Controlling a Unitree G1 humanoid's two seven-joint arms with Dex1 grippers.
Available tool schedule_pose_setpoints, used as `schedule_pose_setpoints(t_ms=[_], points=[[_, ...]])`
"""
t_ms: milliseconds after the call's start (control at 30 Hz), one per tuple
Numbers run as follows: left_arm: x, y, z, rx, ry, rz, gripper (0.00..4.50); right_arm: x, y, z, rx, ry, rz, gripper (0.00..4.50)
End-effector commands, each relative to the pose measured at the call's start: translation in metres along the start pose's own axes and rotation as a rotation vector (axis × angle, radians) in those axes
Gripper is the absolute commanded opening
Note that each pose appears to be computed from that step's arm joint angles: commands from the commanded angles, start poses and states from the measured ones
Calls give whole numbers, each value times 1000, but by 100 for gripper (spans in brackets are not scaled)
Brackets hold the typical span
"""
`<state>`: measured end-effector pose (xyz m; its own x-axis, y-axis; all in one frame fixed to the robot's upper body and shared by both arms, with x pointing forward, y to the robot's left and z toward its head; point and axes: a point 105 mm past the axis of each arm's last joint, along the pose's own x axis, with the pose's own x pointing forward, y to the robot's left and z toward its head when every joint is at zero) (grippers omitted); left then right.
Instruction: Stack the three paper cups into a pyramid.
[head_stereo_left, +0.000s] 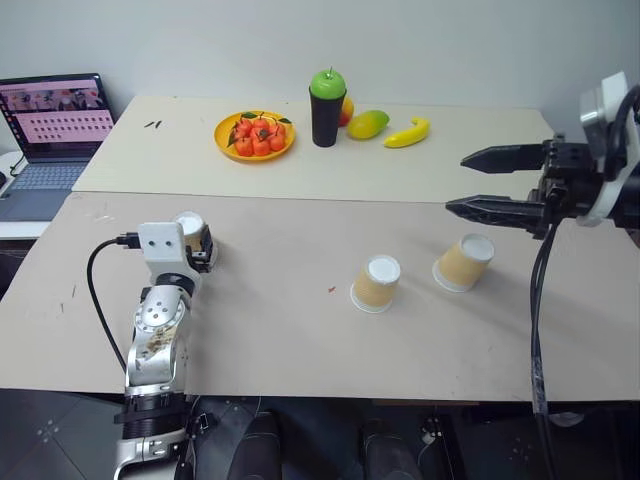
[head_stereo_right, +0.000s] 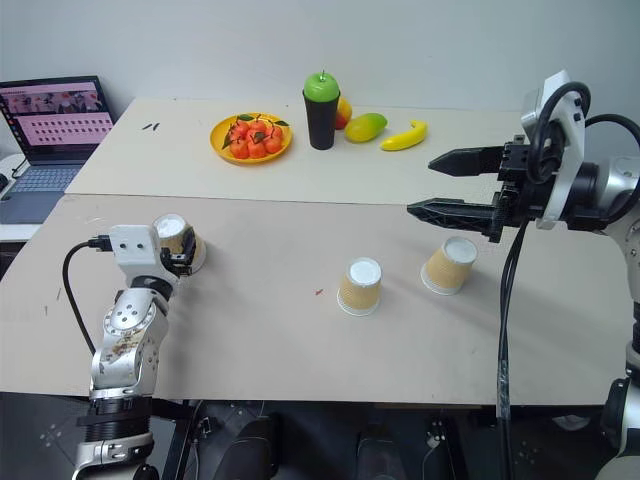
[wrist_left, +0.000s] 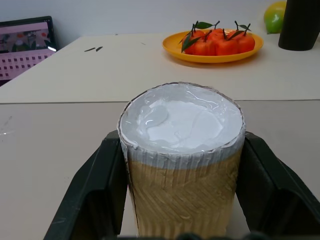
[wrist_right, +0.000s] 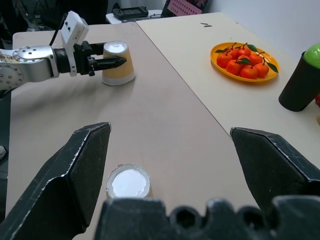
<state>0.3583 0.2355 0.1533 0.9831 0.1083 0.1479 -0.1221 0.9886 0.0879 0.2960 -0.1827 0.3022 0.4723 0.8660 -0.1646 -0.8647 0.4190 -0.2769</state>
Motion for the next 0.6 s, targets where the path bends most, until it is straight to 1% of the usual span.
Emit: schedule_pose_setpoints(t_ms=[33,100,167,333,433,600], points=[[4,-10,35,-3,-121,-99,268,-6,0,14,-47,-17,-29,450],[-1,-39,45,23,-139,-341,268,-7,0,12,-45,-15,-35,450],[-13,-59,47,74,-120,-560,268,-8,-1,11,-45,-12,-42,450],[-33,-70,43,108,-70,-798,268,-10,-1,11,-45,-12,-56,450],[-46,-86,41,80,-52,-961,268,-12,0,8,-42,-12,-65,450],[-60,-115,38,64,-39,-1172,268,-13,3,10,-44,-15,-76,450]])
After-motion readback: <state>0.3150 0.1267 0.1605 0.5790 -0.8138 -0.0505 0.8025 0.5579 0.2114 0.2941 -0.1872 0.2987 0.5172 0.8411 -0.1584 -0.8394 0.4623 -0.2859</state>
